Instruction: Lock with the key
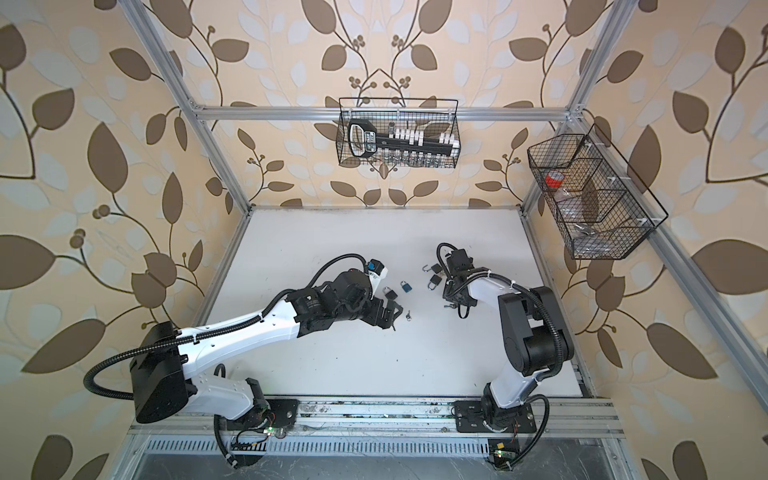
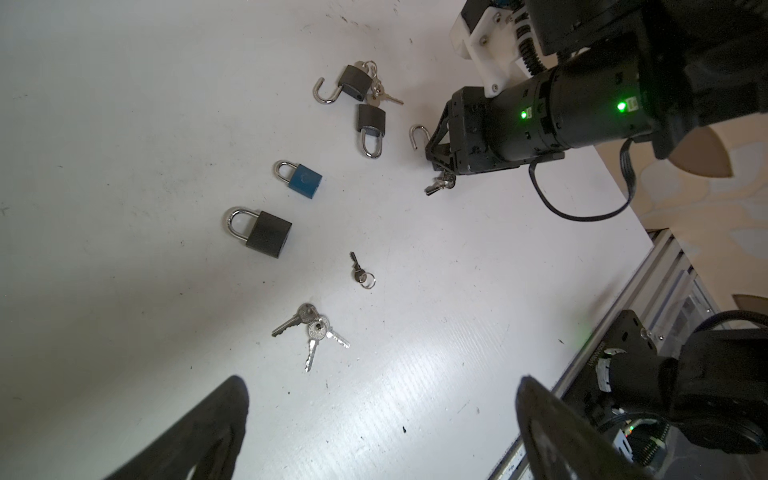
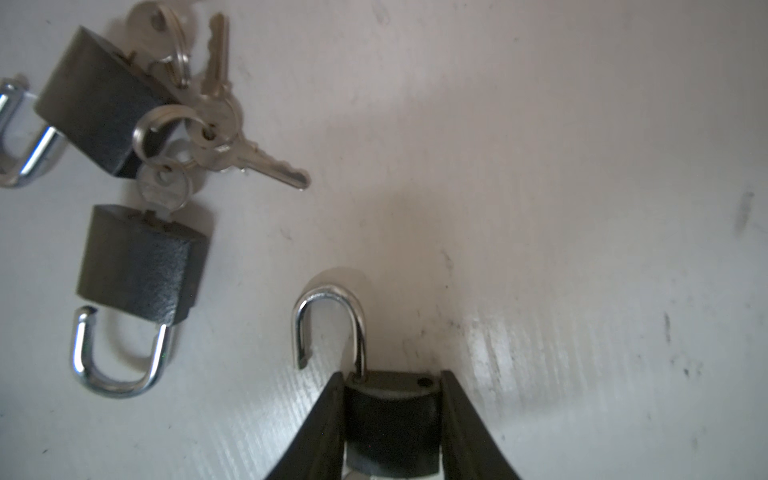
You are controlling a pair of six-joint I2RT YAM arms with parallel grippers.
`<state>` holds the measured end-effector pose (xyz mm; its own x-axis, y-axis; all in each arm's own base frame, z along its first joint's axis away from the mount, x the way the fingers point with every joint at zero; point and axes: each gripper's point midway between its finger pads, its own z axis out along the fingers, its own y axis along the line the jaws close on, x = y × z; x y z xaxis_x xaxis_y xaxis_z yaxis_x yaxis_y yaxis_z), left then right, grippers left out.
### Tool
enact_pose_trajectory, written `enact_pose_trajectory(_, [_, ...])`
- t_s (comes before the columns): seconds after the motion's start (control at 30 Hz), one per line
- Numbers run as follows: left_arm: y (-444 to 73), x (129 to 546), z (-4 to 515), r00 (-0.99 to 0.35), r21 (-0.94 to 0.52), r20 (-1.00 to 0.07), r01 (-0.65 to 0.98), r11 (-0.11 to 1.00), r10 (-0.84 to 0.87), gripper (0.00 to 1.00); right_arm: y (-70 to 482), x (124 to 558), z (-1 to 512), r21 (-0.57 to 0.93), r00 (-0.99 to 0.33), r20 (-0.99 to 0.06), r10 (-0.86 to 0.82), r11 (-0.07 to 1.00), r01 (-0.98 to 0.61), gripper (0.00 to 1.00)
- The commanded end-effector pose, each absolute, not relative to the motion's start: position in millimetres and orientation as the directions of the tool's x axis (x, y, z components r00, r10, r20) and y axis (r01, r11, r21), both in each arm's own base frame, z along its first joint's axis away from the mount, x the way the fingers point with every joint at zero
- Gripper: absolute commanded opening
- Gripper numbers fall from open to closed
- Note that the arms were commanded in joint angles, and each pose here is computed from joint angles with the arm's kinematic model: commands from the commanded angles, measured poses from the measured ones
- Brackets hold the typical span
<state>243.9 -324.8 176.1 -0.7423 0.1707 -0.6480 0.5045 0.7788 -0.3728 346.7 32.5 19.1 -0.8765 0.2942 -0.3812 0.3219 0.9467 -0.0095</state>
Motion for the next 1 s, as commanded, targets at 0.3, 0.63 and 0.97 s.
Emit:
enact_pose_trajectory(0.3, [-270, 271, 211, -0.806, -0.591, -0.584, 0.34, 0.731, -0.098, 0.99, 55, 340, 94, 0.15, -0.783, -0.558, 0.275, 0.961, 0.231, 0.21])
enact_pose_trajectory(0.63, [-232, 280, 266, -0.755, -0.656, -0.62, 0.35, 0.668, -0.213, 0.95, 153, 313, 189, 0.321, -0.652, -0.758, 0.024, 0.883, -0.341, 0.07])
enact_pose_trajectory(0.97, [-273, 252, 298, -0.763, -0.724, -0.64, 0.561, 0.4, -0.089, 0.58, 258, 253, 236, 0.311, -0.514, -0.831, -0.212, 0.589, -0.746, 0.0])
